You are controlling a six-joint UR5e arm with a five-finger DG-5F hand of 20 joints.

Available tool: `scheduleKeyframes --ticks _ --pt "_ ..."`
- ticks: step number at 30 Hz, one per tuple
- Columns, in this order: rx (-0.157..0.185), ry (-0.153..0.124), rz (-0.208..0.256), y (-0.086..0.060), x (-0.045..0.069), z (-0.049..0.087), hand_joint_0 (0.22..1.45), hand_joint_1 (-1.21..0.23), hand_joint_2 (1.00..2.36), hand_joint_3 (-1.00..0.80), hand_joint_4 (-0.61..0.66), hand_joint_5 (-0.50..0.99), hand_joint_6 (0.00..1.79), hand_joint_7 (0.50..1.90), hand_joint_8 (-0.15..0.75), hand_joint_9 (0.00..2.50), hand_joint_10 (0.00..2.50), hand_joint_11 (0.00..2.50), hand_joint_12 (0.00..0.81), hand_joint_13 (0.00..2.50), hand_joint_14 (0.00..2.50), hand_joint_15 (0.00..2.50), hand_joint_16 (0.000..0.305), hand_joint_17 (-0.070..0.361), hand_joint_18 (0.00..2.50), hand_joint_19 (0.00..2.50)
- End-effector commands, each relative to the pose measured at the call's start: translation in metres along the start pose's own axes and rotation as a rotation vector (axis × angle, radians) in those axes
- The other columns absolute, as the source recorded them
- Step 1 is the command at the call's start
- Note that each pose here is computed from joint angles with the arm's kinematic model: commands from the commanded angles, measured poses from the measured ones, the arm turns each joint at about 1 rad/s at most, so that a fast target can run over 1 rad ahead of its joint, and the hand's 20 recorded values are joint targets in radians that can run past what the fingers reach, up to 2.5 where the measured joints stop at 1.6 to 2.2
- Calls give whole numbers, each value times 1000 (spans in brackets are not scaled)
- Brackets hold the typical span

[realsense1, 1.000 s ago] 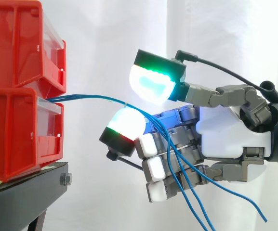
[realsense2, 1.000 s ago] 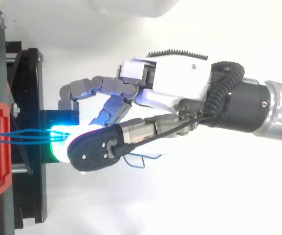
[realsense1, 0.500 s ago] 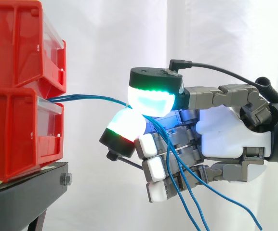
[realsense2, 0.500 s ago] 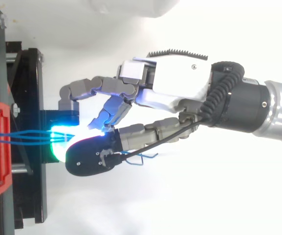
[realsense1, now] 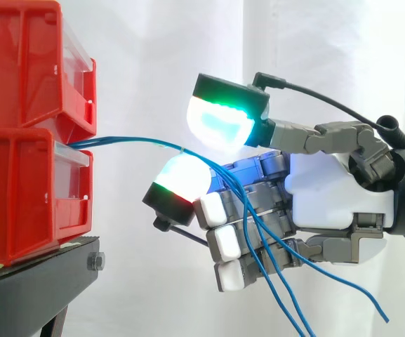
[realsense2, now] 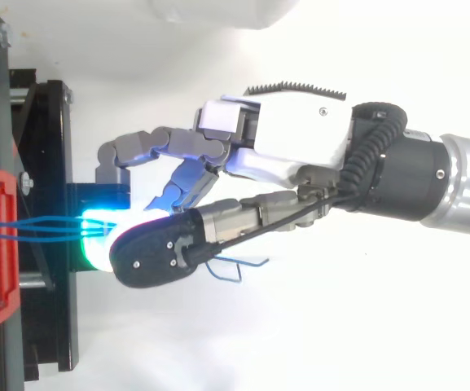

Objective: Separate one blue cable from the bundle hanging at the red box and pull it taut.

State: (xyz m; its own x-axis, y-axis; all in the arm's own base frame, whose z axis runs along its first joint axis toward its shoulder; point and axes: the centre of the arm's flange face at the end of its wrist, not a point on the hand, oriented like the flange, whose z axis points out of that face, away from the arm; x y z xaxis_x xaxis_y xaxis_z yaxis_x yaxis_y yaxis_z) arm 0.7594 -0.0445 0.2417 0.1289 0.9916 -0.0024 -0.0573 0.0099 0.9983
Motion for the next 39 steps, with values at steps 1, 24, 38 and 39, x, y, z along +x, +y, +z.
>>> scheduleKeyframes --ticks 1,24,38,39 --pt "-1 0 0 0 0 0 645 -448 1013 -338 183 -105 502 1280 311 948 16 575 355 1007 19 546 39 89 838 571" --pt "-1 -8 -56 0 -8 1 680 -836 1017 -269 193 -136 588 1336 310 880 17 609 353 996 19 541 38 86 876 538" --pt "0 -12 -142 0 -9 1 640 -444 1014 -276 173 -127 664 1237 322 1020 18 628 354 1068 21 569 41 93 901 618" --pt "0 -12 -144 0 -9 1 639 -458 1014 -232 180 -126 663 1237 332 1045 19 621 365 1081 21 563 43 96 918 599"
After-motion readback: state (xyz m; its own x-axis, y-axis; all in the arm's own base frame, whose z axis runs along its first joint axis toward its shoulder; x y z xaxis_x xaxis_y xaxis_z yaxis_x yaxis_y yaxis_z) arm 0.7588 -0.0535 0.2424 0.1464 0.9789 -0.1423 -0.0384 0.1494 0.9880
